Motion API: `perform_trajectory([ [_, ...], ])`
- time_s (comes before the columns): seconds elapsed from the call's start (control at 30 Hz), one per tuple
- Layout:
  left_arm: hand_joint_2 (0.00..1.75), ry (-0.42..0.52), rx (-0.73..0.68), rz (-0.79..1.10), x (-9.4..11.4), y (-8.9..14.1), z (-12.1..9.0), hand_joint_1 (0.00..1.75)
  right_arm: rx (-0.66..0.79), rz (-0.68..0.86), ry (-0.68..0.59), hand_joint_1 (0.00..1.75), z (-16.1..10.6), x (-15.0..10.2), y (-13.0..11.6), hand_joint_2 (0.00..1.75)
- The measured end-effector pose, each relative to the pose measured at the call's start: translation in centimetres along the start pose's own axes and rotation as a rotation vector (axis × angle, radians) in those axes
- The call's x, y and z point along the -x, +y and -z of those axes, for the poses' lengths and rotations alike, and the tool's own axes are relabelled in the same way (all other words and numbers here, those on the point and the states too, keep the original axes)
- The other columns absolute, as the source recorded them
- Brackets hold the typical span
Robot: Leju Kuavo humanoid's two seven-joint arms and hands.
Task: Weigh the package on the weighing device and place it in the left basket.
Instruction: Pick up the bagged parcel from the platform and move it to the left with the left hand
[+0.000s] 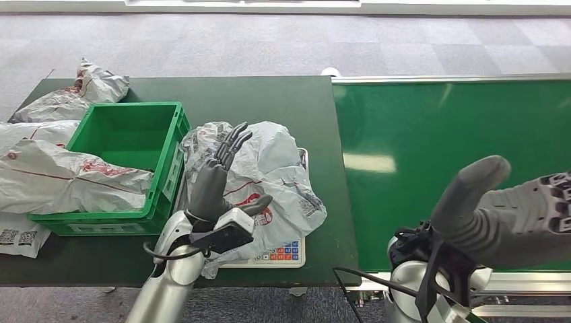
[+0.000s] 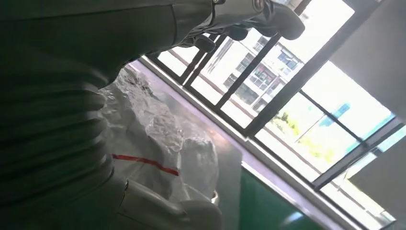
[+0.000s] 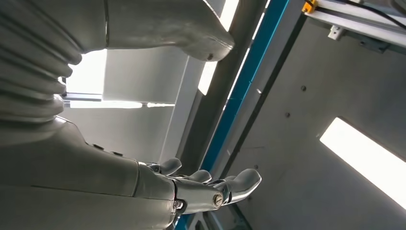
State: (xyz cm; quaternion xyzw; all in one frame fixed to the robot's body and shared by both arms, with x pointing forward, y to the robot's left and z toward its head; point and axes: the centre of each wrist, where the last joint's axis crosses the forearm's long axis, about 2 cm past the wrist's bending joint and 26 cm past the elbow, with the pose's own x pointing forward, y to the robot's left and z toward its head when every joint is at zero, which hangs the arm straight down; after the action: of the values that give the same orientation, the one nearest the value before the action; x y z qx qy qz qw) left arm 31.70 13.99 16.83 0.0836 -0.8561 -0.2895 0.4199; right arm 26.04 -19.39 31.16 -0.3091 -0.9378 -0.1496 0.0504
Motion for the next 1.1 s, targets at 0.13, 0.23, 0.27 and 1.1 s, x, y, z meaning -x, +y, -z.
perform_trajectory([
  [0.13, 1.75, 0.067, 0.136, 0.115, 1.9, -1.2, 1.3, 0.00, 0.007, 0.016, 0.013, 0.00, -0.1, 0.0, 0.1, 1.75],
  [0.23, 1.75, 0.120, 0.243, 0.171, 3.4, -2.1, 1.7, 0.00, 0.006, 0.040, 0.034, 0.00, -0.3, -0.1, 0.5, 1.75],
  [0.27, 1.75, 0.138, 0.275, 0.186, 3.9, -2.3, 1.7, 0.00, 0.004, 0.046, 0.039, 0.00, -0.4, -0.1, 0.6, 1.75],
  [1.1, 1.75, 0.265, 0.509, 0.348, 6.7, -3.1, 2.1, 1.75, -0.044, 0.067, 0.051, 0.00, -1.3, -0.2, 1.7, 1.75],
])
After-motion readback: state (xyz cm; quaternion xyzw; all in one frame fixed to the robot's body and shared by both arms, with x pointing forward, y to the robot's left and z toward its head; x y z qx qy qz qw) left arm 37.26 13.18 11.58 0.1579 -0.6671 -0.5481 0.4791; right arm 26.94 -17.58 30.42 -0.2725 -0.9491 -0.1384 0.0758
